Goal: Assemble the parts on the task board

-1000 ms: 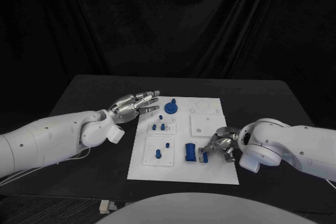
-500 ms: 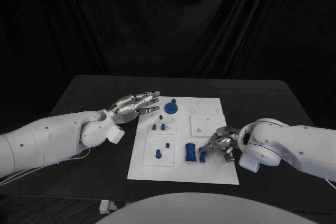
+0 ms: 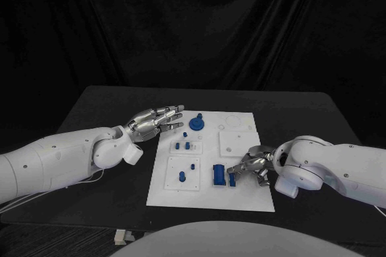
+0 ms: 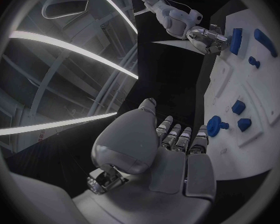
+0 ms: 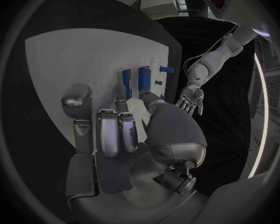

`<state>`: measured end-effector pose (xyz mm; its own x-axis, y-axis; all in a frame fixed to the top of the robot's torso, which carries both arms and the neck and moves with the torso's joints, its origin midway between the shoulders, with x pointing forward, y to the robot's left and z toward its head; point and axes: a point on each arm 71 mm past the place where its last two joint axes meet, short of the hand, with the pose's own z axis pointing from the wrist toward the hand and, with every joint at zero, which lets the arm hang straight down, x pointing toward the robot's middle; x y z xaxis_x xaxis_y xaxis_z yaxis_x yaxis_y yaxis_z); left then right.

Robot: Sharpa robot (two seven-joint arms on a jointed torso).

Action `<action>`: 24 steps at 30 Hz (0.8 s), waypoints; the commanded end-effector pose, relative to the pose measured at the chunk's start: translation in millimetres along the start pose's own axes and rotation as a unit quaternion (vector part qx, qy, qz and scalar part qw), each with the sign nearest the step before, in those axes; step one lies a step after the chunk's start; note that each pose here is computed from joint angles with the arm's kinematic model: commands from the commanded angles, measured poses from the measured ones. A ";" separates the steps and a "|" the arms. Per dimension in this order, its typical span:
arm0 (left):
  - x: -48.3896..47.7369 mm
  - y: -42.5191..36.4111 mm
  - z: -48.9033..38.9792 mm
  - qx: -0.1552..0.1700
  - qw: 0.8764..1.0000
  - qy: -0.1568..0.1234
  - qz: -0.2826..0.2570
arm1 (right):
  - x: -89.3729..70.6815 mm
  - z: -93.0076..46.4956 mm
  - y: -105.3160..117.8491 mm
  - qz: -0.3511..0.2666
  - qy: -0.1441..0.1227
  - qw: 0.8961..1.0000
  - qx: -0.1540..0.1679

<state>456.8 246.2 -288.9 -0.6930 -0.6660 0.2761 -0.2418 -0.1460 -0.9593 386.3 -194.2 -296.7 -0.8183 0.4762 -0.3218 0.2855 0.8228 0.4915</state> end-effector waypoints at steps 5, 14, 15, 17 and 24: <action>1.3 -0.3 -0.2 0.006 1.000 0.005 -0.005 | -3.4 -9.0 1.9 -0.012 -0.049 0.998 -0.040; 1.0 -4.3 -2.9 0.031 1.000 0.000 -0.003 | -33.8 -44.7 26.4 -0.017 -0.175 0.966 -0.192; 1.4 -5.5 -3.2 0.039 0.999 -0.002 -0.002 | -38.6 -49.7 29.2 -0.011 -0.193 0.957 -0.217; 2.2 -8.0 -3.6 0.057 0.998 -0.009 0.001 | -46.7 -58.3 32.6 0.008 -0.225 0.939 -0.260; 4.8 -19.4 -8.4 0.134 0.989 -0.032 0.047 | -67.7 -74.4 34.3 0.117 -0.271 0.881 -0.370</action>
<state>451.1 248.3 -279.1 -0.6788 -0.6882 0.2559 -0.1508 -0.2104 -0.9659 409.9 -216.7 -214.0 -0.4769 0.7263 -0.4950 -0.0537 0.5380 0.8412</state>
